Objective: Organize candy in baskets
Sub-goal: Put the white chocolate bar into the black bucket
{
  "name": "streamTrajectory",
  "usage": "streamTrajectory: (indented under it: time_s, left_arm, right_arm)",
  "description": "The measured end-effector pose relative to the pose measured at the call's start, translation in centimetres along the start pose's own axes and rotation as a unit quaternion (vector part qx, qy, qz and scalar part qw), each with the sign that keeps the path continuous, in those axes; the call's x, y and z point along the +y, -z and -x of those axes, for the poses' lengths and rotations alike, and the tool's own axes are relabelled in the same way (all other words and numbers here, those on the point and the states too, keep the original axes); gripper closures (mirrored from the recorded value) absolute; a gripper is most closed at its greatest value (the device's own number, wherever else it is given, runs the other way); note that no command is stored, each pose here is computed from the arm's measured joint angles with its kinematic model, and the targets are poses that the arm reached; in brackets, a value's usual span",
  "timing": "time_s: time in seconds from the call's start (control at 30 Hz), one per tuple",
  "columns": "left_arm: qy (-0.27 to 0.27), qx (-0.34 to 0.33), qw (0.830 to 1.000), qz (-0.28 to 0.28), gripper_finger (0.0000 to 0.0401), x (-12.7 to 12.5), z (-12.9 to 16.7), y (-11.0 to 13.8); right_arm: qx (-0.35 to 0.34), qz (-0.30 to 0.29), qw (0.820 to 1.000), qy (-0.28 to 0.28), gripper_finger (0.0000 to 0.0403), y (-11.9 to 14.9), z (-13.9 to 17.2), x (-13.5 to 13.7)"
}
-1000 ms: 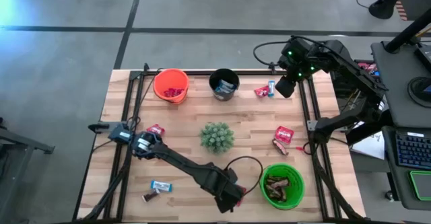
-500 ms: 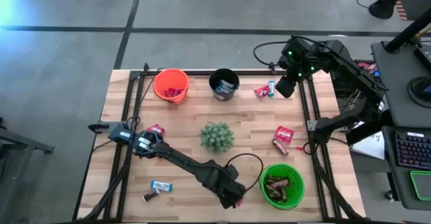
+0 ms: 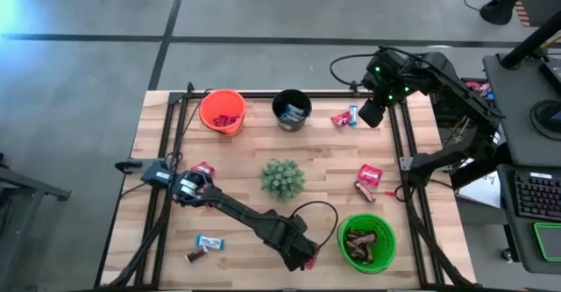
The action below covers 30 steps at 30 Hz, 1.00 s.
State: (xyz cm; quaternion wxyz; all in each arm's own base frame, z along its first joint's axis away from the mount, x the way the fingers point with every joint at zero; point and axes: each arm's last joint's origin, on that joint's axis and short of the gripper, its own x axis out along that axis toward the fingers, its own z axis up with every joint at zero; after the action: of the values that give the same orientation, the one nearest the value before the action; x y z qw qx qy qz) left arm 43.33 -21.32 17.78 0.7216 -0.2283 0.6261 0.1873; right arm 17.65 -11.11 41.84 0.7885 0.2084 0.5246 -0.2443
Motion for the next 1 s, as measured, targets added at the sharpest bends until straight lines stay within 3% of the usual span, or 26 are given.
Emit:
streamTrajectory:
  time_s: [0.67,0.83,1.0]
  left_arm:
    - [0.023,0.034,0.999,-0.002,0.0218,0.4,-2.7,0.5]
    - [0.024,0.035,0.999,-0.002,0.026,0.4,-2.8,0.6]
    - [0.03,0.035,0.999,-0.02,0.0329,0.2,-2.5,0.5]
  right_arm:
    - [0.0,0.0,1.0,0.0,0.0241,0.0,0.0,0.0]
    - [0.0,0.001,1.0,0.0,0.0241,0.0,0.0,0.0]
    - [0.0,0.007,1.0,0.0,0.0241,0.0,0.0,0.0]
